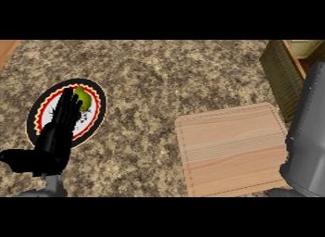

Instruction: Pick the sweet potato from the cutting board and place it in the basket

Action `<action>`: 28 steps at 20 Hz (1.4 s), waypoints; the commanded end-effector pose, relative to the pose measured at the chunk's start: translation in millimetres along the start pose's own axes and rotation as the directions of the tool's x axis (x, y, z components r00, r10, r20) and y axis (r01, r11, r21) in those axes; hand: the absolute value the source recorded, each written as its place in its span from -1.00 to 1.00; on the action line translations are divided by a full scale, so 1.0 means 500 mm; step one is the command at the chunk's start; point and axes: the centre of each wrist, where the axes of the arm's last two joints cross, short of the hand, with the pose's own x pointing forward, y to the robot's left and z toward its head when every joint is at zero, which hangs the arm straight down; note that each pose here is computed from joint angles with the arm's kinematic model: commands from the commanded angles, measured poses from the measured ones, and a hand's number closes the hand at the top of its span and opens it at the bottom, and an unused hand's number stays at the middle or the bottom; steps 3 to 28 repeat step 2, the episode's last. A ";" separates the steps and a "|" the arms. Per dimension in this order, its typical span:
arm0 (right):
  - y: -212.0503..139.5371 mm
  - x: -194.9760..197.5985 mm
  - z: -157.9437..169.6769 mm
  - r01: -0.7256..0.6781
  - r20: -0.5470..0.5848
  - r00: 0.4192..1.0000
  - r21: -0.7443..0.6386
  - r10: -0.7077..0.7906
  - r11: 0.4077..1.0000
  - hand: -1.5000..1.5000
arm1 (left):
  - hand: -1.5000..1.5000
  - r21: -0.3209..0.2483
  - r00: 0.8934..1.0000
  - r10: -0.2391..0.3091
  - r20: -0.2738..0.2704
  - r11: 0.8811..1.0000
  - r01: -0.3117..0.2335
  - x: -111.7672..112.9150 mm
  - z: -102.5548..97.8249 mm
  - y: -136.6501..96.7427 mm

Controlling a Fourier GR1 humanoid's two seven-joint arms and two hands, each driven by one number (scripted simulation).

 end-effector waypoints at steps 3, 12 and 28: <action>-0.104 0.038 0.005 0.092 -0.138 0.987 0.031 -0.087 0.995 -1.00 | 0.00 0.002 1.000 -0.019 0.007 1.000 0.019 -0.030 0.016 0.010; -0.104 0.038 0.005 0.092 -0.138 0.987 0.031 -0.087 0.995 -1.00 | 0.00 0.002 1.000 -0.019 0.007 1.000 0.019 -0.030 0.016 0.010; -0.104 0.038 0.005 0.092 -0.138 0.987 0.031 -0.087 0.995 -1.00 | 0.00 0.002 1.000 -0.019 0.007 1.000 0.019 -0.030 0.016 0.010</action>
